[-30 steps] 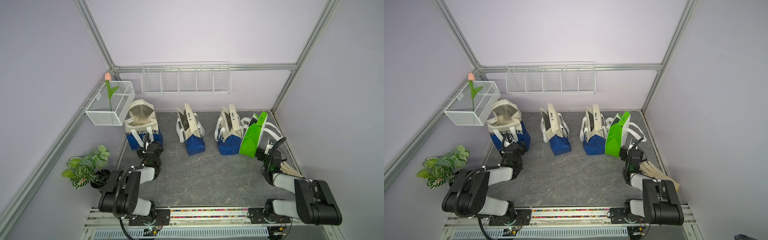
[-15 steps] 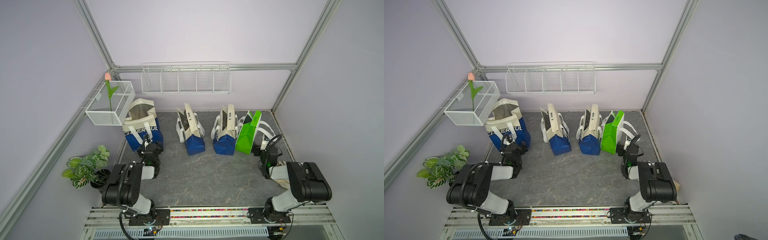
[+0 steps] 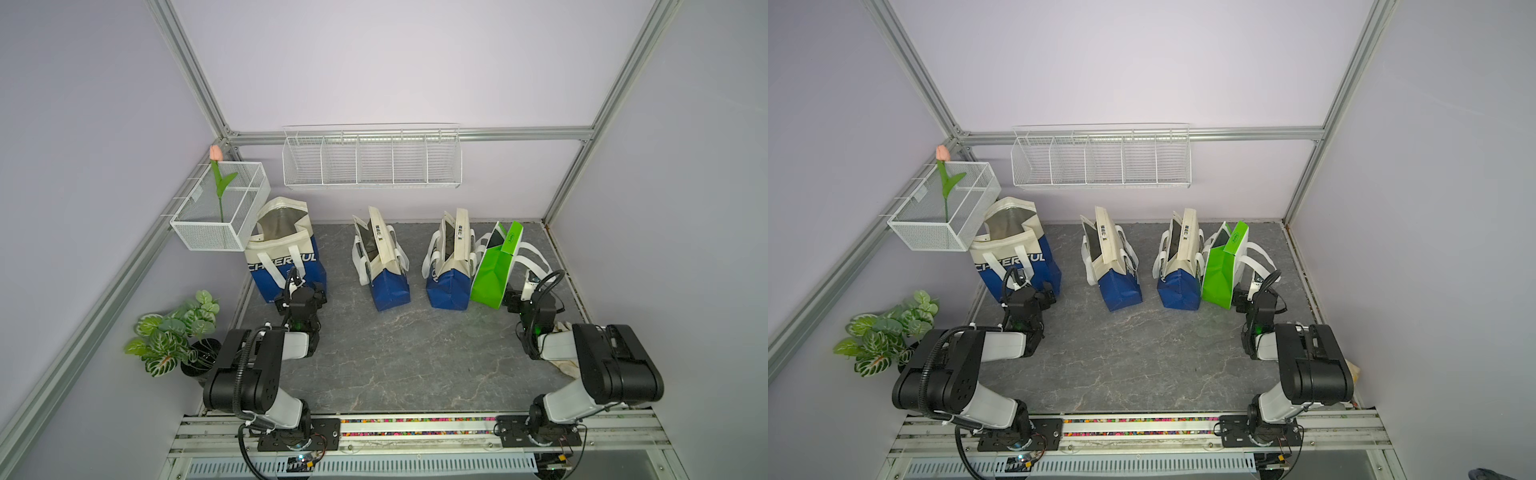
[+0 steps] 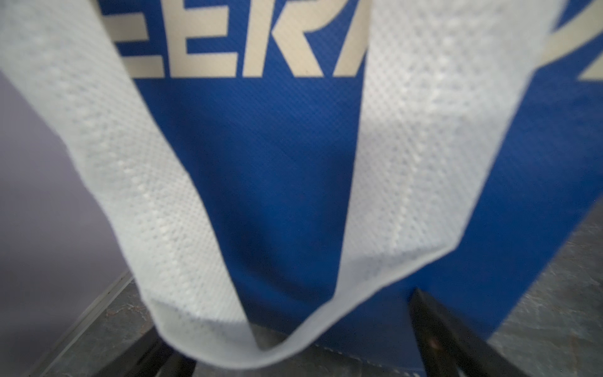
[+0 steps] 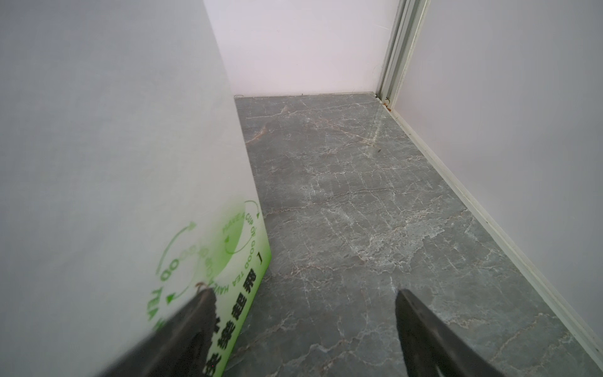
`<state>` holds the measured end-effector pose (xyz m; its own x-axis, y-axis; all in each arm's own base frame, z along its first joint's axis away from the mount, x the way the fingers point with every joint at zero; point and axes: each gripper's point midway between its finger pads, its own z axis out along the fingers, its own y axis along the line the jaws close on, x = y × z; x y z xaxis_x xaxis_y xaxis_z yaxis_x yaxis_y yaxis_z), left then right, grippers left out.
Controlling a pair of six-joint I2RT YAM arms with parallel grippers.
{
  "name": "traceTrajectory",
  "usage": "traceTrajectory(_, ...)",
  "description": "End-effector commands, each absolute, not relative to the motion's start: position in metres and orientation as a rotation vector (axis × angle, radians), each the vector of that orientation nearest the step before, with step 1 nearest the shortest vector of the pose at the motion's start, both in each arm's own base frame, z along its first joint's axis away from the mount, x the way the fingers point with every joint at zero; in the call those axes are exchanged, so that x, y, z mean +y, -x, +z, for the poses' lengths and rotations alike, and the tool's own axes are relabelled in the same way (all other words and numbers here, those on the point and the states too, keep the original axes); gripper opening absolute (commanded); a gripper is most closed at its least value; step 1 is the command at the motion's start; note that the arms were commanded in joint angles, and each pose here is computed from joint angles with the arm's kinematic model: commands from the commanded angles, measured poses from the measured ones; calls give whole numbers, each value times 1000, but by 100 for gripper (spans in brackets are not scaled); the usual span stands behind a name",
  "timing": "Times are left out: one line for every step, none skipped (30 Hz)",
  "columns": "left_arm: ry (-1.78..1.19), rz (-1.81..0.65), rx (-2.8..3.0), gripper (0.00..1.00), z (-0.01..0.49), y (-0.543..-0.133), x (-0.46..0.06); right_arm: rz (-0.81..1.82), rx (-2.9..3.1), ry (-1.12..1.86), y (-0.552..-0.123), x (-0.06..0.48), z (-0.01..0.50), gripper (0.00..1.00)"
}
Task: Open the takeout bag
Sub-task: Reset both arms
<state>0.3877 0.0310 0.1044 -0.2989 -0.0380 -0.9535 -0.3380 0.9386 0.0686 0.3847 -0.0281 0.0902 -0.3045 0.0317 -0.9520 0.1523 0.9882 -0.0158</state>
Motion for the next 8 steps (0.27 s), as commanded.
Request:
traceTrajectory(289,277,1822,99,119,-395,30,-130,1854,-116,-387,-26,97,88)
traceTrajectory(288,278,1824,99,118,-394,30,-127,1859,-110,-388,-25,97,88)
traceTrajectory(287,277,1825,99,118,-395,30,-119,1881,-84,-393,-21,95,88)
traceTrajectory(286,276,1826,99,118,-395,30,-108,1903,-51,-394,-15,92,88)
traceTrajectory(285,275,1825,99,119,-395,29,-99,1900,-50,-394,-15,93,88)
traceTrajectory(285,274,1827,99,118,-396,30,-97,1891,-52,-394,-15,94,89)
traceTrajectory(285,271,1828,99,118,-395,30,-98,1896,-50,-393,-15,93,88)
traceTrajectory(285,272,1827,99,118,-395,30,-96,1884,-47,-391,-15,94,88)
